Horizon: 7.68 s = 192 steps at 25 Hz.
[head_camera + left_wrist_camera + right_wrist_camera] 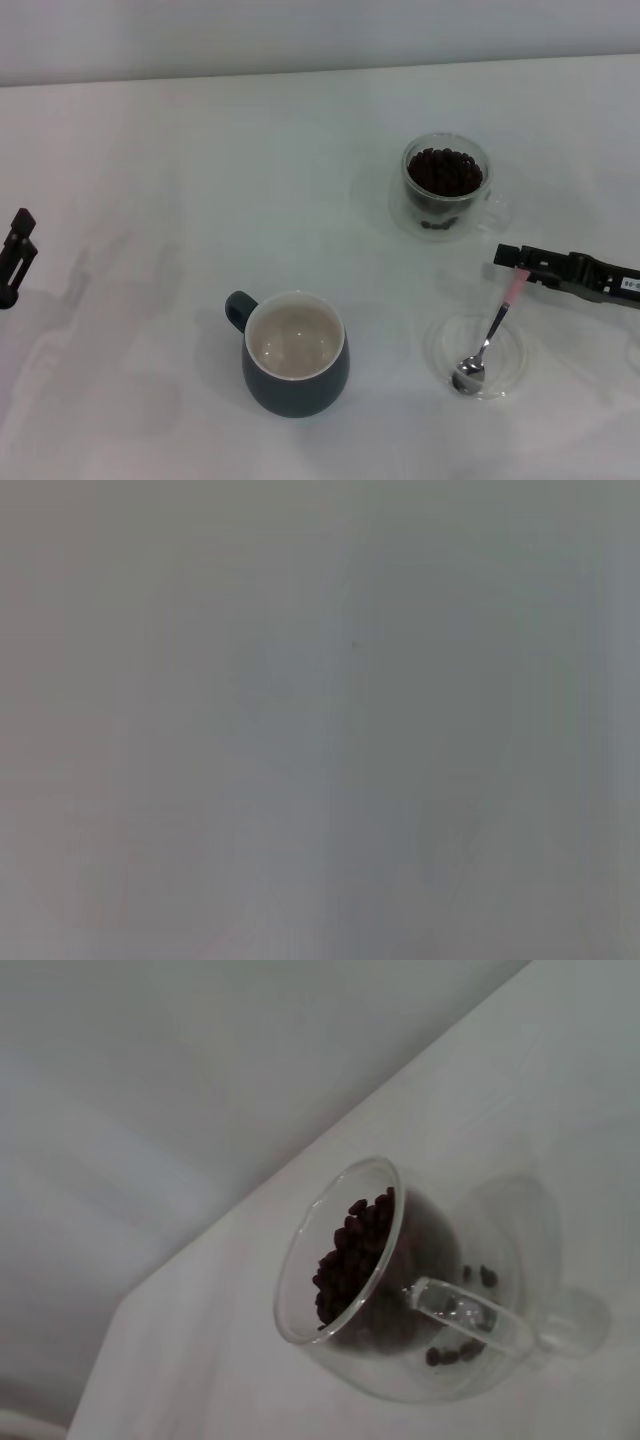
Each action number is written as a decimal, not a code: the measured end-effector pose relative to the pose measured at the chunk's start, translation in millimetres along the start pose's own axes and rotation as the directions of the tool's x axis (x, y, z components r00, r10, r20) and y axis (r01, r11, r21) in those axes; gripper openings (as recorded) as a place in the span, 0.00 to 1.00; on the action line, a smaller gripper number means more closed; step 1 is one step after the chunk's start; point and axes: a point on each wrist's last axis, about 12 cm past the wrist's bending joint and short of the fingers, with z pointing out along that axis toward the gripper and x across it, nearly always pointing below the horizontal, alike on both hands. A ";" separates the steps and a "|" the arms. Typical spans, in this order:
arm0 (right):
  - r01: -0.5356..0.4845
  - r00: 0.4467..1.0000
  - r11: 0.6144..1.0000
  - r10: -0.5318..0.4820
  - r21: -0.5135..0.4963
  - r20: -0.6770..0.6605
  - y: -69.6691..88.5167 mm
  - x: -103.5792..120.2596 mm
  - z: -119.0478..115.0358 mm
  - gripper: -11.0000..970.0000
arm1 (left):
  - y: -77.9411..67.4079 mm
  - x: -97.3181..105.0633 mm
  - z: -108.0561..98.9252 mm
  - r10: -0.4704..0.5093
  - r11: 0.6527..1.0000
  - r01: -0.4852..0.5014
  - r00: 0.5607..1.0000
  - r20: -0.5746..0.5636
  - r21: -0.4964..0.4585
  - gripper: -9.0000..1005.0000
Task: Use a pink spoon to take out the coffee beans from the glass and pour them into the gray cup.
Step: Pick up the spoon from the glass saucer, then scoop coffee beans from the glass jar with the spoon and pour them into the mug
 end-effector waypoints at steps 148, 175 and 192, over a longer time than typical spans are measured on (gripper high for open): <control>0.145 0.968 0.979 -0.110 -0.146 0.226 24.8 -46.2 -16.8 0.16 | 6.5 3.6 4.7 0.001 0.999 -0.003 0.999 -0.040 -0.046 0.63; 0.572 0.742 0.816 -0.559 0.086 0.370 55.7 -104.8 39.2 0.17 | 3.8 1.3 9.4 -0.002 0.999 0.001 1.000 -0.023 -0.035 0.63; 0.676 0.674 0.731 -0.665 0.094 0.321 57.9 -91.2 60.1 0.17 | 3.9 0.7 12.5 -0.001 0.999 0.000 1.000 -0.022 -0.032 0.63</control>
